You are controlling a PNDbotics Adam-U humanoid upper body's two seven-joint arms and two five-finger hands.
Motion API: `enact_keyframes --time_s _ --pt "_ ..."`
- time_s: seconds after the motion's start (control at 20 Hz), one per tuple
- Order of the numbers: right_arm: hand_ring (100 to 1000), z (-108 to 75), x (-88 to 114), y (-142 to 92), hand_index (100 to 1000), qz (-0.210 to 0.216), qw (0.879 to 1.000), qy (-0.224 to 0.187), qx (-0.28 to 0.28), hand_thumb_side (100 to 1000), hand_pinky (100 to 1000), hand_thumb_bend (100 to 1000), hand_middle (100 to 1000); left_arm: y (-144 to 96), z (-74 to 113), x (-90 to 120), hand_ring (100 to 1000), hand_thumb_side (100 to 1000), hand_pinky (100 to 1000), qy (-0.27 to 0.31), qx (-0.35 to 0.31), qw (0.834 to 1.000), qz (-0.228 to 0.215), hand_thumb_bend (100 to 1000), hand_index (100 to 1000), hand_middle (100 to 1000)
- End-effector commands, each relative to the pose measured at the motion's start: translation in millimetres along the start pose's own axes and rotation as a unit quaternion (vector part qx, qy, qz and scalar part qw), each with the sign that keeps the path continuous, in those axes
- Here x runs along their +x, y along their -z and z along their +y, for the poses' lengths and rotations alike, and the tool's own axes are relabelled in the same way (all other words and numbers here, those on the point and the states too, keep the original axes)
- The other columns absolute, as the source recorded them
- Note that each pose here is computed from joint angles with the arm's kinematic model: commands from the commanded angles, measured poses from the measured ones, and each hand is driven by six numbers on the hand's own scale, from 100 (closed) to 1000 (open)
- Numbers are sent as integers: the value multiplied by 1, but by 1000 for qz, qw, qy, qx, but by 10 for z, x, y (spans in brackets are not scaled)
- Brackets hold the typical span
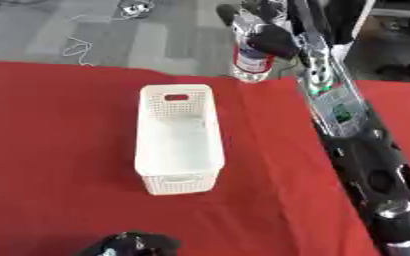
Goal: Pick up objects on the table and place them in the box.
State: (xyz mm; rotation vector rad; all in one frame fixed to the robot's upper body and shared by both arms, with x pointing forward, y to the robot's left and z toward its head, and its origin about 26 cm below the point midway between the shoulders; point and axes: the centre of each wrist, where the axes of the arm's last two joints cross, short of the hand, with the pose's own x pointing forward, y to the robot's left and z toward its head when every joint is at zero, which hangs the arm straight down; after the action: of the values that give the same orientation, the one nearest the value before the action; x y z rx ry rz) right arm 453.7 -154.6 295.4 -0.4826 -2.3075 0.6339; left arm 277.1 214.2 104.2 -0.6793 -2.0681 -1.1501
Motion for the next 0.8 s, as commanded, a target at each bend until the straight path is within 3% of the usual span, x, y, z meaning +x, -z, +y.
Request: enact_keyframes --time_s 0.05,0.8 --pt "100 -27 94 117 100 -18 1000 -12 -2 100 100 187 100 -13 40 42 716 832 708 19 -26 999 -17 210 924 609" --pt "100 24 -72 28 100 17 999 -19 -24 100 100 198 100 42 88 52 715 833 707 14 -35 999 -17 214 925 609"
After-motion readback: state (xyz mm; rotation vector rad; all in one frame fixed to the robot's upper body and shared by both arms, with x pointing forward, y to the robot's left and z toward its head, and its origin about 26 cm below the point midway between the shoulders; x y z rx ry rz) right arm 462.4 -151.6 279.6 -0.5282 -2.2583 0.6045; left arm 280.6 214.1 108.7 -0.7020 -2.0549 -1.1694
